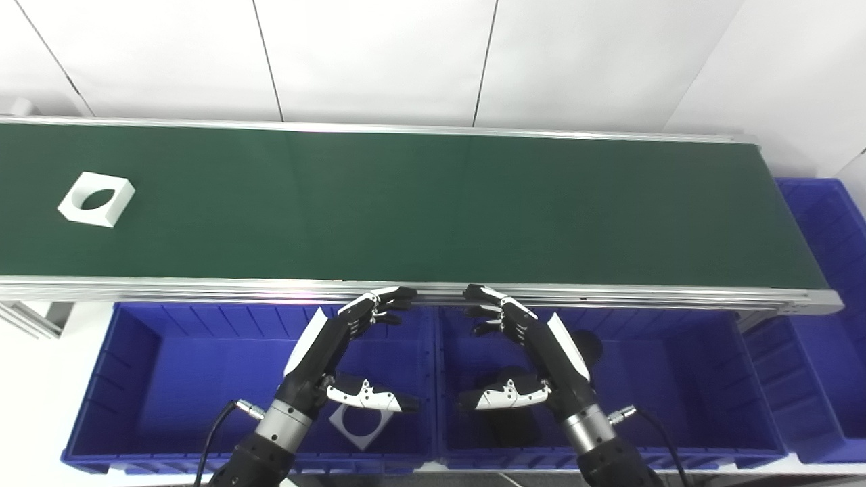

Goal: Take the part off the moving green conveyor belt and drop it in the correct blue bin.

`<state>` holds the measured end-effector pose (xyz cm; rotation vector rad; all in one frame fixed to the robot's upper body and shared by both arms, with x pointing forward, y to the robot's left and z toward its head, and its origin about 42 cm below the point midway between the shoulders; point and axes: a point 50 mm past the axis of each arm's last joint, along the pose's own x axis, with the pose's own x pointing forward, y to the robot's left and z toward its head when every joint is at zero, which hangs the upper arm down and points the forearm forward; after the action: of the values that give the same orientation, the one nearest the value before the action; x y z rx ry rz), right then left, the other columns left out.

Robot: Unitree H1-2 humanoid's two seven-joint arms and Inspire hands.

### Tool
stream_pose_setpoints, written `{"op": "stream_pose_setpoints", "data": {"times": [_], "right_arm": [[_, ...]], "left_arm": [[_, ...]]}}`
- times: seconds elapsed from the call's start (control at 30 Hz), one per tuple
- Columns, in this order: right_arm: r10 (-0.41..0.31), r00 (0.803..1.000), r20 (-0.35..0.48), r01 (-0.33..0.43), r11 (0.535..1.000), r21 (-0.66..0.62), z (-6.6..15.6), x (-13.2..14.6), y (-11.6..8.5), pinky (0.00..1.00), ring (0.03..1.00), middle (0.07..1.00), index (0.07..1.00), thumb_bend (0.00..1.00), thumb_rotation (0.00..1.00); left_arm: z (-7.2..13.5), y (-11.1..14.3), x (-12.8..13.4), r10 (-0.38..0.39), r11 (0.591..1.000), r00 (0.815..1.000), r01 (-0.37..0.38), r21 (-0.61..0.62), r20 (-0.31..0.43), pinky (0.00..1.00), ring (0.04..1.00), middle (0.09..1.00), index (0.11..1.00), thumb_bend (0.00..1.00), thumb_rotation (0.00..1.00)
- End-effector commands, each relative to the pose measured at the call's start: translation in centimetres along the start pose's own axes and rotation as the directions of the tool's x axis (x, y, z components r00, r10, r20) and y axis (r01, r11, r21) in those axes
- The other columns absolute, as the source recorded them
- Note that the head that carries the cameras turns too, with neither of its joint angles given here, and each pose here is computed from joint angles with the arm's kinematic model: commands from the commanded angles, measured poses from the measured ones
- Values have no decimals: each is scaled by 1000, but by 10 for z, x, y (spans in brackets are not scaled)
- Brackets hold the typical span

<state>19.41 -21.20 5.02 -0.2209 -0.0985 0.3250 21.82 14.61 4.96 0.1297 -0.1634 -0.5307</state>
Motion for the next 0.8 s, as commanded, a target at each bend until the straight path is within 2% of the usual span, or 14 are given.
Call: {"op": "stream_pose_setpoints", "data": {"times": [0.0, 0.77], "right_arm": [[-13, 997, 82, 14, 1000, -6, 10, 6, -4, 661, 776, 885, 809, 985, 235], [-14, 996, 87, 15, 1000, -11, 9, 7, -3, 656, 774, 886, 809, 982, 235]], "left_arm": [[11, 3, 9, 5, 1000, 997, -6, 12, 75, 724, 790, 829, 779, 989, 187], [11, 3, 8, 6, 1000, 997, -7, 17, 73, 726, 788, 828, 781, 989, 196]]}}
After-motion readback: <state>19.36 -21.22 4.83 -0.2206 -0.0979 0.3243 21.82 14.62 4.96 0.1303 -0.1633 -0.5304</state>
